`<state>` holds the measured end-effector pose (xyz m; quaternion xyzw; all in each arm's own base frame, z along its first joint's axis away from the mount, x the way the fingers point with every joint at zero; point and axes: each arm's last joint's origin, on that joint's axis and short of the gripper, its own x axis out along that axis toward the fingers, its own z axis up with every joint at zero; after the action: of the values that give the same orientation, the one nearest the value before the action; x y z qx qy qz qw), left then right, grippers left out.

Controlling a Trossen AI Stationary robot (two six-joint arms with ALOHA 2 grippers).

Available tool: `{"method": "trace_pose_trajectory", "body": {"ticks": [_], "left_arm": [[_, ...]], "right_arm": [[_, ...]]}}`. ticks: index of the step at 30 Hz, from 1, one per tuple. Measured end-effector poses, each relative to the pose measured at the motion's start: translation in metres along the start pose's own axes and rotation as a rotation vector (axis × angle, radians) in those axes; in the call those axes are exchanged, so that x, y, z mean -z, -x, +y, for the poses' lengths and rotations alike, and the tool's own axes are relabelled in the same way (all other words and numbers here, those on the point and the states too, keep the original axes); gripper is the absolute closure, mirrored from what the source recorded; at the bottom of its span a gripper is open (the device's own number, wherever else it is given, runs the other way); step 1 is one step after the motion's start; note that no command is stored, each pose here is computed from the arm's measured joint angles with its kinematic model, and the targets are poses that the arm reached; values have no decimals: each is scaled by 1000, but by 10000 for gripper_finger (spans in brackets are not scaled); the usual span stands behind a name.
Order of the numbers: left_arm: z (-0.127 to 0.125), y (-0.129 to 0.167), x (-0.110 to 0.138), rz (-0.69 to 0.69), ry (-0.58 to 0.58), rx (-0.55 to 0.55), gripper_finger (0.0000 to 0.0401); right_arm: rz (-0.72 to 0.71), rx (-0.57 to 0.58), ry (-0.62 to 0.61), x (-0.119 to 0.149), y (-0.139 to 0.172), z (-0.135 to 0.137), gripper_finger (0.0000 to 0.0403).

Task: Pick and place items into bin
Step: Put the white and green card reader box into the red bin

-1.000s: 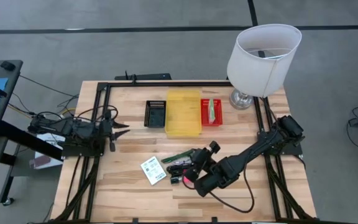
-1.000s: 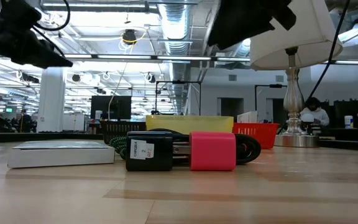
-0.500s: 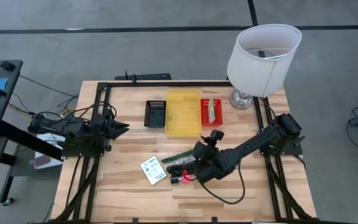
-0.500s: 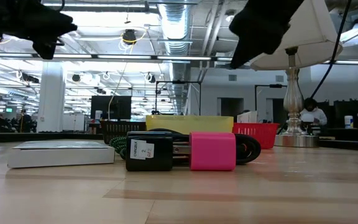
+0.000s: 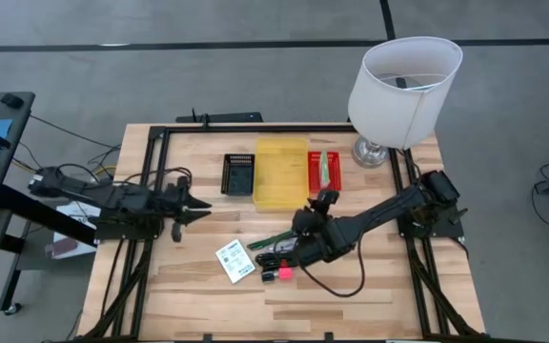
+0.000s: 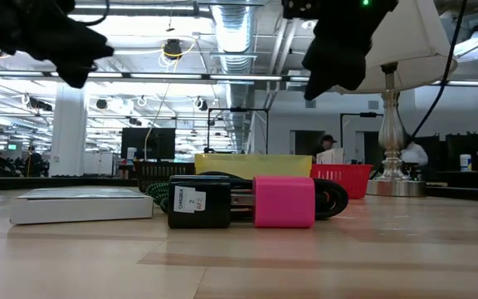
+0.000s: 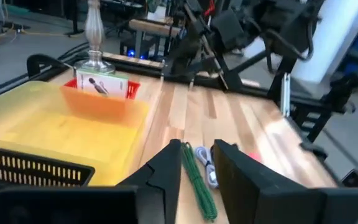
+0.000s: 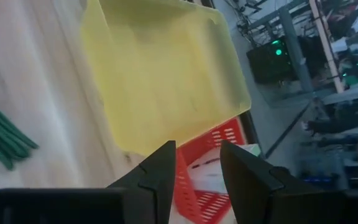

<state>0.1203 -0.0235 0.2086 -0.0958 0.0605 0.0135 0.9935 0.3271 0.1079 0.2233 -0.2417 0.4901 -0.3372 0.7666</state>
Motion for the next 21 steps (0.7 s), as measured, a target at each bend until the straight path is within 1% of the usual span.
{"method": "trace_pose_trajectory", "body": {"ticks": [3,5,8,10,13,17,21], "left_arm": [[-3,-11,-1,47,-53,-10,284],[-6,-19,-5,80,-76,-20,265],[-11,-28,-6,186,-98,-6,238],[-13,-34,-8,264,-79,-11,224],[-17,-42,-13,394,-33,-34,213],[-21,-50,-16,566,39,-72,209],[-24,-58,-14,680,106,-101,209]], "right_arm": [[35,22,36,2,-5,-5,282],[60,36,36,4,-7,-9,282],[85,51,15,6,-9,-12,282],[96,43,6,6,-9,-12,282],[126,-4,4,8,-7,-10,282],[156,-57,14,10,-4,-6,282],[158,-84,26,12,2,-2,282]]}}
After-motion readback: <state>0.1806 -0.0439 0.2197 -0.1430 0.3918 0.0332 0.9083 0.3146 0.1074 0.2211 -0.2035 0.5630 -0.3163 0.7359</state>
